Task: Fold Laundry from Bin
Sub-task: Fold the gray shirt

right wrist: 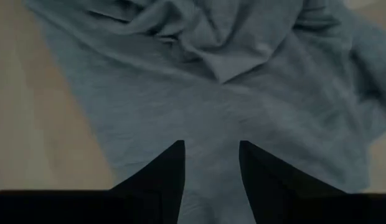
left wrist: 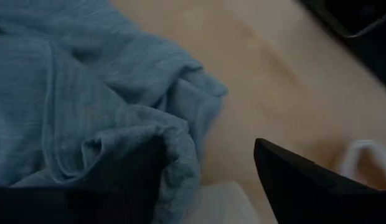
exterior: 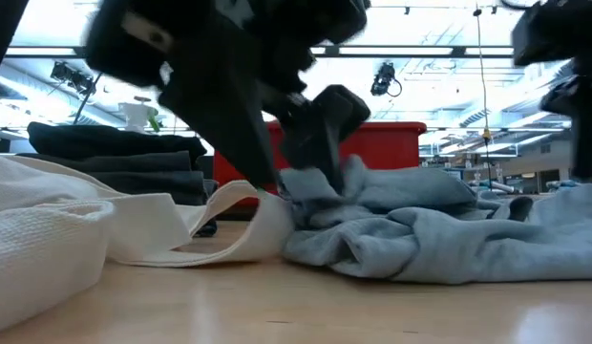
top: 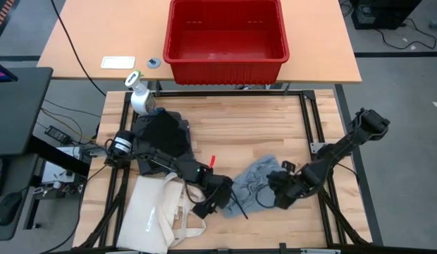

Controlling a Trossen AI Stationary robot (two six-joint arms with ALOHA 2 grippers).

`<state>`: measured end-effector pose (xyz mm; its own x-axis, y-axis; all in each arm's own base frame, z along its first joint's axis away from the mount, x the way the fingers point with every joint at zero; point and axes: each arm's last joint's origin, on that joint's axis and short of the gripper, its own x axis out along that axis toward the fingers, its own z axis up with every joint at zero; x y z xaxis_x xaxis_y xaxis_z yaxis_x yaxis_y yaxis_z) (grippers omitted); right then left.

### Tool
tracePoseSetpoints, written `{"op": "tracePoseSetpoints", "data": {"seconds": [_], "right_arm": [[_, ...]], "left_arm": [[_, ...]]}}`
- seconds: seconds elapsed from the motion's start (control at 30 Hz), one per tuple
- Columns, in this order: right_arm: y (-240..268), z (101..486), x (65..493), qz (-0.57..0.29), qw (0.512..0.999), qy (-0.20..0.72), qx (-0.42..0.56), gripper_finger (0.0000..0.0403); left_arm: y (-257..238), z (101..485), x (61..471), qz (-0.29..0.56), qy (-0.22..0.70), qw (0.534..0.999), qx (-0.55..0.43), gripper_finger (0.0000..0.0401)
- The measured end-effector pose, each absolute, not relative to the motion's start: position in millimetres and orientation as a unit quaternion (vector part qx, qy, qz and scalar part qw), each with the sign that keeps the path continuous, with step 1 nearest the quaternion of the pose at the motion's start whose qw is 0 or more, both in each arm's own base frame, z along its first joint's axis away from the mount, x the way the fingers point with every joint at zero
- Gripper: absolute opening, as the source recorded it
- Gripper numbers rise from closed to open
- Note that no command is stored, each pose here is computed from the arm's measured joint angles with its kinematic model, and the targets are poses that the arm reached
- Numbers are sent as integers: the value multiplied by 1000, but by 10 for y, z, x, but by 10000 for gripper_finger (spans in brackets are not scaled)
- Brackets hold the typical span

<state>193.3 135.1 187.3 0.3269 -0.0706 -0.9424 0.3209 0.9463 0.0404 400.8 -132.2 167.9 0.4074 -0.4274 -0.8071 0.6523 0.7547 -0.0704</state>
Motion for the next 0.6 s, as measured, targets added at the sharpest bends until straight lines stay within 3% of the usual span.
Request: {"op": "tracePoseSetpoints", "data": {"seconds": [0.2,0.33,0.47,0.6], "right_arm": [[1547,1891,1817,-128,826,533,132,159],[1692,1899,1822,-134,874,452,119,159],[1809,1848,1972,-136,918,364,83,159],[1781,1693,2198,-140,921,359,61,159]], "left_arm": [[-1409,1949,3877,-346,421,828,131,244],[-1456,2045,3786,-371,422,816,133,233],[-1481,2065,3791,-377,409,819,139,225],[-1478,2111,3851,-375,373,835,150,218]]}}
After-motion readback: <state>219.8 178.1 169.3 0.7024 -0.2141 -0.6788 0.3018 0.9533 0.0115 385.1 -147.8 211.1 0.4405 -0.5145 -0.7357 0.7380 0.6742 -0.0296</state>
